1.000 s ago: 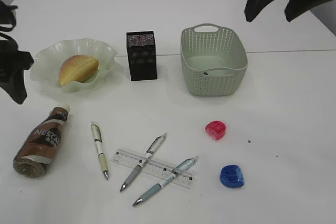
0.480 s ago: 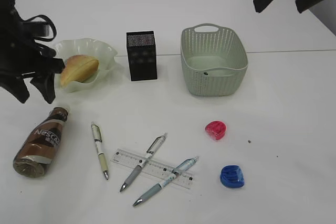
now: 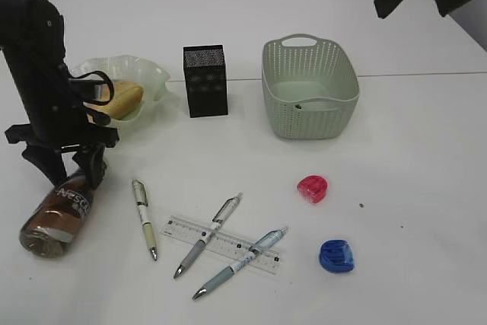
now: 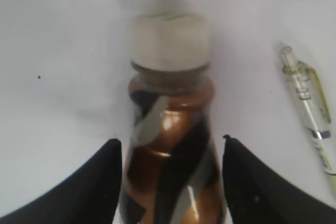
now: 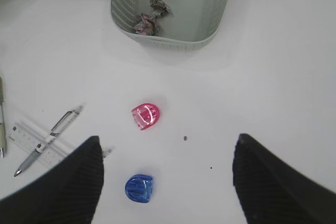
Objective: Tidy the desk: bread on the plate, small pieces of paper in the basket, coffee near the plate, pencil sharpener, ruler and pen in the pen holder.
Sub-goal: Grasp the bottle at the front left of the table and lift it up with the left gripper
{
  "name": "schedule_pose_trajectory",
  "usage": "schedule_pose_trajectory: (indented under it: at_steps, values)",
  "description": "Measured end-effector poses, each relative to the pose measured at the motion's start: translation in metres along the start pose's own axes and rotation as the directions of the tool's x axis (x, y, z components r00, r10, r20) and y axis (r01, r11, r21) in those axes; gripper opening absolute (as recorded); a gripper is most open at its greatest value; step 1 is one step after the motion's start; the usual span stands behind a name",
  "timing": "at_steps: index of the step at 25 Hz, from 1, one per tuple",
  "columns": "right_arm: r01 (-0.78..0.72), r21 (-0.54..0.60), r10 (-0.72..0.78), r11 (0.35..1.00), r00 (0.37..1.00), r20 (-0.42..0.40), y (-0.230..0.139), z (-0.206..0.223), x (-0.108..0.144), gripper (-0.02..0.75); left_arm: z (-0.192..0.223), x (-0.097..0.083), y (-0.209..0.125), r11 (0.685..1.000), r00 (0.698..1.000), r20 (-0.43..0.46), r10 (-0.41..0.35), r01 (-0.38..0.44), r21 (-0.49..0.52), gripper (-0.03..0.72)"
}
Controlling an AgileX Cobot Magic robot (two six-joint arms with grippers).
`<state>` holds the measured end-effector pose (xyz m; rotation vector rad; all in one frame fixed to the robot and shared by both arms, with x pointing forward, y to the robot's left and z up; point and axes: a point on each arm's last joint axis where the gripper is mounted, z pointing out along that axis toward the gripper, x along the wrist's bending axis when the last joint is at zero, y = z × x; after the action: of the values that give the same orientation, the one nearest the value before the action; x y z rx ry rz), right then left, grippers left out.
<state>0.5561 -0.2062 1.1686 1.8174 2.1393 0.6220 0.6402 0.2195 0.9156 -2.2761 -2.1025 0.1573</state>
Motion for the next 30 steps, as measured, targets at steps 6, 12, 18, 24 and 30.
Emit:
schedule_pose_trajectory:
  at_steps: [6,12,18,24,30]
  values:
    - [0.001,0.0,-0.001,1.0,1.0,0.004,0.0,0.0,0.0,0.561,0.013,0.001,0.003,1.0,1.0,-0.012,0.005,-0.004,0.023,0.445]
    - [0.009,-0.003,-0.009,1.0,1.0,0.021,0.0,0.0,-0.002,0.561,0.027,0.002,0.005,0.998,1.0,-0.019,0.005,-0.004,0.057,0.448]
    - [0.011,-0.004,-0.011,1.0,1.0,0.028,0.0,0.0,-0.003,0.561,0.032,0.003,0.005,0.997,1.0,-0.025,0.007,-0.005,0.077,0.368]
    - [0.017,-0.007,-0.017,1.0,0.999,0.045,0.0,-0.001,-0.004,0.561,0.032,0.004,0.004,0.997,0.999,-0.033,0.011,-0.009,0.082,0.257]
    - [0.018,-0.007,-0.017,1.0,0.999,0.046,0.0,-0.001,-0.004,0.562,0.014,0.003,0.005,1.0,0.999,-0.034,0.019,-0.018,0.015,0.253]
